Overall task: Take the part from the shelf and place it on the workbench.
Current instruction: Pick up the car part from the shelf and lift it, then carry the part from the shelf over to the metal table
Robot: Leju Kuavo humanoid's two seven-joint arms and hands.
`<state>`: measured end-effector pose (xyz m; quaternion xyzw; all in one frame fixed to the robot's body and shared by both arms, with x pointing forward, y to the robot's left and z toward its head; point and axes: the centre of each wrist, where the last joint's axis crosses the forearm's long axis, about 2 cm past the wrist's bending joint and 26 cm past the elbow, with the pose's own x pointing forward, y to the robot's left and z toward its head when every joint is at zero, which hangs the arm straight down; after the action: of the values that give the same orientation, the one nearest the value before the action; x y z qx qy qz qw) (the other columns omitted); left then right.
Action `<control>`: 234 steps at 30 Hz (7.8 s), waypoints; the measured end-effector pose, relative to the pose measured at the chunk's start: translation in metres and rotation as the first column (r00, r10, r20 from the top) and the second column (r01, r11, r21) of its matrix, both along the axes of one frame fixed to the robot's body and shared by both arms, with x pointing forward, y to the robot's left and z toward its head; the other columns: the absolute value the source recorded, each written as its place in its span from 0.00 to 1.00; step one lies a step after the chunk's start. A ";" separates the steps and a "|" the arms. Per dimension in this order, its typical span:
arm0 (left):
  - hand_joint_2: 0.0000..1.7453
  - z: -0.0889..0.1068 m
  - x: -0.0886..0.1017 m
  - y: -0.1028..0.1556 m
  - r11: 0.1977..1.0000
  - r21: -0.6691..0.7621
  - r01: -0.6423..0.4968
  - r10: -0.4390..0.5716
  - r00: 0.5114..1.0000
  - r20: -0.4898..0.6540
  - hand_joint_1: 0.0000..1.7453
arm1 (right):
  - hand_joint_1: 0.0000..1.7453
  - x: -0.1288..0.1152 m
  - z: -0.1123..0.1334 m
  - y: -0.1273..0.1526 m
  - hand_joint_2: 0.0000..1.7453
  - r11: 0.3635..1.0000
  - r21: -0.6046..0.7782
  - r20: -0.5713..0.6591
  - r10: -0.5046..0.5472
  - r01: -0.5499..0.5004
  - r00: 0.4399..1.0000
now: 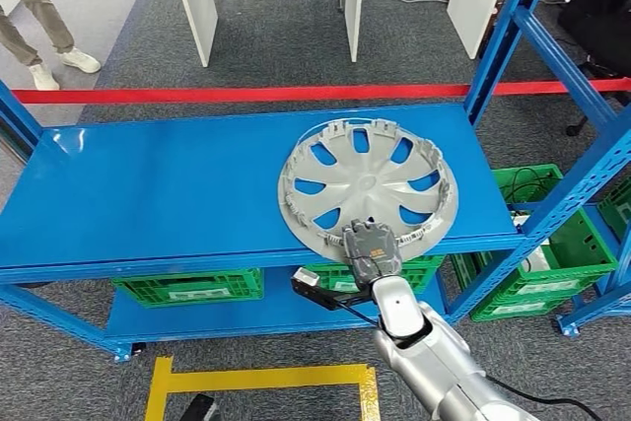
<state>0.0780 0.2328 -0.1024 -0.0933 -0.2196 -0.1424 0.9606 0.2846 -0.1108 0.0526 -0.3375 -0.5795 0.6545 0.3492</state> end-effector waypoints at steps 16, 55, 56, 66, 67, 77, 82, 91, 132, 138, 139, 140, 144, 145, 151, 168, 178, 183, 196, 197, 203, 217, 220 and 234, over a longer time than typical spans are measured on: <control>0.00 0.000 0.000 -0.001 1.000 -0.002 -0.013 0.013 1.000 0.004 0.00 | 1.00 -0.008 0.011 0.010 1.00 0.996 0.085 0.144 0.011 -0.023 0.990; 0.00 0.000 0.001 -0.001 0.998 -0.003 -0.058 0.058 0.998 0.026 0.00 | 1.00 -0.061 0.159 -0.009 1.00 0.782 0.389 0.790 -0.011 -0.487 0.614; 0.00 0.000 0.001 -0.001 0.998 -0.001 -0.055 0.055 0.998 0.025 0.00 | 1.00 -0.061 0.158 -0.010 1.00 0.780 0.380 0.793 0.002 -0.497 0.609; 0.00 0.001 0.003 -0.001 1.000 -0.009 -0.028 0.028 0.999 0.023 0.00 | 1.00 -0.055 0.136 0.002 1.00 0.750 0.364 0.746 0.120 -0.552 0.655; 0.00 0.001 0.004 -0.001 1.000 -0.009 -0.025 0.025 0.999 0.025 0.00 | 1.00 -0.054 0.132 0.005 1.00 0.750 0.362 0.736 0.135 -0.554 0.664; 0.00 0.001 0.008 0.001 1.000 -0.001 0.001 -0.001 1.000 0.028 0.00 | 1.00 -0.049 0.104 0.028 1.00 0.748 0.286 0.629 0.325 -0.599 0.707; 0.00 0.002 0.009 0.001 1.000 0.004 0.013 -0.013 0.999 0.030 0.00 | 1.00 -0.049 0.098 0.031 1.00 0.748 0.254 0.612 0.366 -0.613 0.701; 0.00 0.002 0.010 0.002 1.000 0.013 0.022 -0.023 0.999 0.032 0.00 | 1.00 -0.046 0.095 0.032 1.00 0.757 0.236 0.603 0.378 -0.609 0.703; 0.00 0.002 0.017 0.014 0.987 0.147 -0.065 0.069 0.997 -0.024 0.00 | 1.00 -0.039 0.100 0.021 1.00 0.798 0.182 0.664 0.330 -0.574 0.671; 0.00 0.001 0.016 0.018 0.984 0.156 -0.082 0.089 0.995 -0.039 0.00 | 1.00 -0.038 0.103 0.021 1.00 0.798 0.182 0.673 0.325 -0.574 0.665; 0.00 0.001 0.016 0.019 0.983 0.158 -0.094 0.102 0.994 -0.045 0.00 | 1.00 -0.037 0.103 0.020 1.00 0.799 0.182 0.674 0.323 -0.573 0.664; 0.00 0.001 0.016 0.020 0.981 0.160 -0.107 0.116 0.992 -0.051 0.00 | 1.00 -0.037 0.104 0.020 1.00 0.801 0.181 0.676 0.320 -0.571 0.664; 0.00 0.001 0.014 0.025 0.971 0.184 -0.150 0.165 0.984 -0.069 0.00 | 1.00 -0.036 0.104 0.018 1.00 0.806 0.178 0.680 0.314 -0.564 0.663; 0.00 0.000 0.015 0.026 0.968 0.191 -0.160 0.176 0.982 -0.070 0.00 | 1.00 -0.036 0.104 0.018 1.00 0.807 0.178 0.681 0.312 -0.563 0.663; 0.00 0.001 0.017 0.032 0.955 0.213 -0.204 0.224 0.972 -0.076 0.00 | 1.00 -0.034 0.111 0.015 1.00 0.811 0.175 0.703 0.294 -0.558 0.648; 0.00 0.003 0.028 0.032 0.937 0.218 -0.274 0.293 0.955 -0.057 0.00 | 1.00 -0.022 0.120 0.003 1.00 0.820 0.124 0.734 0.304 -0.559 0.608; 0.00 0.004 0.032 0.030 0.937 0.217 -0.272 0.295 0.952 -0.081 0.00 | 1.00 -0.019 0.119 0.003 1.00 0.840 0.111 0.739 0.287 -0.531 0.610; 0.00 0.005 0.033 0.027 0.936 0.227 -0.270 0.298 0.949 -0.099 0.00 | 1.00 -0.019 0.119 0.002 1.00 0.846 0.119 0.738 0.276 -0.521 0.616; 0.00 0.005 0.033 0.025 0.935 0.234 -0.268 0.299 0.948 -0.107 0.00 | 1.00 -0.020 0.115 0.001 1.00 0.854 0.118 0.735 0.268 -0.506 0.623; 0.00 0.005 0.033 0.026 0.934 0.238 -0.265 0.297 0.949 -0.109 0.00 | 1.00 -0.020 0.115 0.001 1.00 0.856 0.122 0.735 0.261 -0.502 0.626; 0.00 0.005 0.034 0.030 0.931 0.256 -0.259 0.293 0.950 -0.107 0.00 | 1.00 -0.020 0.116 -0.001 1.00 0.869 0.148 0.734 0.223 -0.472 0.641; 0.00 0.008 0.048 0.039 0.929 0.244 -0.278 0.299 0.953 -0.055 0.00 | 1.00 -0.017 0.122 -0.002 1.00 0.861 0.134 0.749 0.235 -0.490 0.619; 0.00 0.008 0.049 0.039 0.931 0.243 -0.273 0.294 0.954 -0.054 0.00 | 1.00 -0.016 0.123 -0.002 1.00 0.861 0.133 0.751 0.235 -0.490 0.617; 0.00 0.009 0.049 0.036 0.934 0.243 -0.262 0.284 0.957 -0.059 0.00 | 1.00 -0.013 0.127 -0.004 1.00 0.863 0.136 0.761 0.223 -0.486 0.609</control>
<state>0.1273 0.2691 -0.0939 0.0446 -0.1674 -0.0277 0.9845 0.2714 -0.1144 0.1798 -0.3802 -0.8252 0.4177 0.0043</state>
